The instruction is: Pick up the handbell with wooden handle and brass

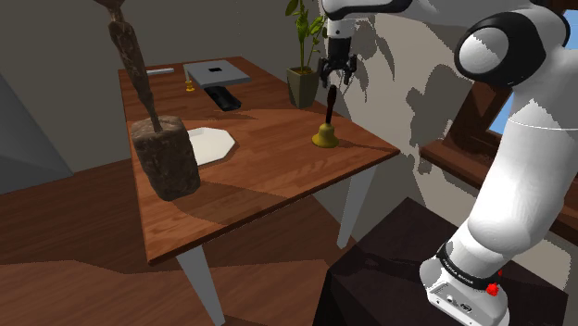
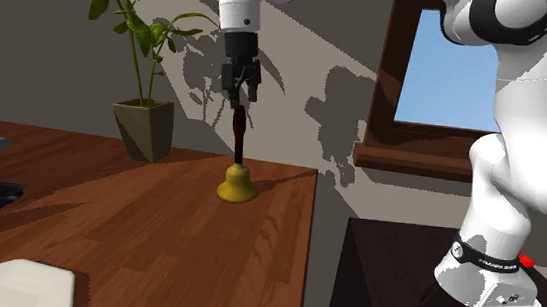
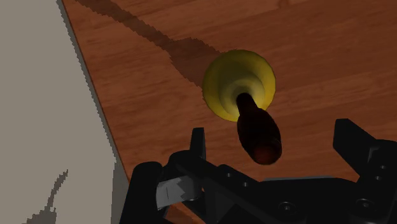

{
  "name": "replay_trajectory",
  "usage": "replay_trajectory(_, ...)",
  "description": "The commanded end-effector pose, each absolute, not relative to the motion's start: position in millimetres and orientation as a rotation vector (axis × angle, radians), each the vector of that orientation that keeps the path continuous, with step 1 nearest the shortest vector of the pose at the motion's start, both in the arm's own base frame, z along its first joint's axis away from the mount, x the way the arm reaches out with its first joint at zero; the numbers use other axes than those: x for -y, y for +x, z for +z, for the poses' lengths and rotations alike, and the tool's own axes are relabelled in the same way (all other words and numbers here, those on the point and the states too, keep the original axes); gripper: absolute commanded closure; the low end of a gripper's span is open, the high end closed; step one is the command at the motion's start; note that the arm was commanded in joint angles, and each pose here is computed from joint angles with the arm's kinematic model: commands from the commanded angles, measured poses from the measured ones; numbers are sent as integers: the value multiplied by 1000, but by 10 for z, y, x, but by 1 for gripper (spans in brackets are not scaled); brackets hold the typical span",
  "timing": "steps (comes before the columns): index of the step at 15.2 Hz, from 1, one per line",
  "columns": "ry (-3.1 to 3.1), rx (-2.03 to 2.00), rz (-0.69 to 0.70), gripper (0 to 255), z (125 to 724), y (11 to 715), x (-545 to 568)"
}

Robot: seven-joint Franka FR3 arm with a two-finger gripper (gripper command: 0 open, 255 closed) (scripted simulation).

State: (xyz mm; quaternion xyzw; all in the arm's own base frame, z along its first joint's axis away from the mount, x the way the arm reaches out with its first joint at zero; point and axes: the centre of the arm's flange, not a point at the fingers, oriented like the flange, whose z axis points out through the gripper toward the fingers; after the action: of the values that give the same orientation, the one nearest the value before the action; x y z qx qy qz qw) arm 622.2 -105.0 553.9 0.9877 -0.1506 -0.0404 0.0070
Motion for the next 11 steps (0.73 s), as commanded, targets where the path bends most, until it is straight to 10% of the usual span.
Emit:
replay_trajectory(1, 3089, 472, -127, 0, 5447, 6238, 1065)
replay_trajectory(7, 3089, 472, -127, 0, 5205, 6238, 1065)
replay_trajectory(8, 3089, 472, -127, 255, 5204, 6236, 1065)
replay_trajectory(11, 3089, 472, -127, 255, 5204, 6236, 1065)
